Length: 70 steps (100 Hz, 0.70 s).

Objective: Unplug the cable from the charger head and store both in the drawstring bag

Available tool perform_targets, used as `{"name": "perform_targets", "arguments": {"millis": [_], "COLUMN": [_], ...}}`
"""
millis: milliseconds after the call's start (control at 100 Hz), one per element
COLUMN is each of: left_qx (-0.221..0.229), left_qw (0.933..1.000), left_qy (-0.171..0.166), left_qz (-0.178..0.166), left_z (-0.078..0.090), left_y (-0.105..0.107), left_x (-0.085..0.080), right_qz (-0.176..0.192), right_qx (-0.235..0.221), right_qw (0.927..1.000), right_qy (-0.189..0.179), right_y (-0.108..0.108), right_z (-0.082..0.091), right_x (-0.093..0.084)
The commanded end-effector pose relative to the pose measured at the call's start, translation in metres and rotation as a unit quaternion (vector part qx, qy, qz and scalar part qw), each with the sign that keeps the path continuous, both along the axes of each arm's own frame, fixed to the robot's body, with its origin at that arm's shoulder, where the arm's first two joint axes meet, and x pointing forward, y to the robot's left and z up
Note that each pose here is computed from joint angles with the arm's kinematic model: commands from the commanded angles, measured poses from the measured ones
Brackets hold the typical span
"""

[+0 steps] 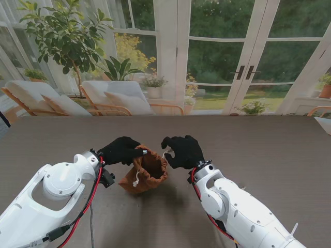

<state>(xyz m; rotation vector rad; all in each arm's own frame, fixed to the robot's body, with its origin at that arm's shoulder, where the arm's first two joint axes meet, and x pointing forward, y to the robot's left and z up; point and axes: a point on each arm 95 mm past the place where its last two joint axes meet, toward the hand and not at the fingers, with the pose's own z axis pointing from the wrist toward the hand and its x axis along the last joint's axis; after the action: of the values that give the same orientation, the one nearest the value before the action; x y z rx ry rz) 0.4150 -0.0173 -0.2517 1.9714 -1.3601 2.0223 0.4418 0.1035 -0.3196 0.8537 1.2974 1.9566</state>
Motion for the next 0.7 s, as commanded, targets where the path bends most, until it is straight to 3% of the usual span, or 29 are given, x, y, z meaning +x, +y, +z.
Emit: {"name": "perform_targets", "arguments": {"millis": [0,370,690], "left_qx": [-0.001,-0.004,-0.005], "left_qw": [1.0000,1.0000,1.0000], "left_qy": [0.001,0.000,0.000], "left_qz": [-0.007,-0.003,0.002], "left_z": [0.0020,0.0027,0.0029], "left_y": [-0.0014,-0.0016,-0.0025], "left_x": [-0.0015,-0.0020,-0.0034], "right_qz": [0.012,0.023,-0.044], "right_qx": [-0.004,0.026,0.039], "right_qw": [0.9999,0.9993,0.9965], "right_qy": [0.008,0.016,-0.059], "right_y": [0.0028,0.0088,0.0091], "right_z": [-0.0025,-0.0111,-0.0037], "right_x": [-0.0021,-0.0064,-0.0062]}}
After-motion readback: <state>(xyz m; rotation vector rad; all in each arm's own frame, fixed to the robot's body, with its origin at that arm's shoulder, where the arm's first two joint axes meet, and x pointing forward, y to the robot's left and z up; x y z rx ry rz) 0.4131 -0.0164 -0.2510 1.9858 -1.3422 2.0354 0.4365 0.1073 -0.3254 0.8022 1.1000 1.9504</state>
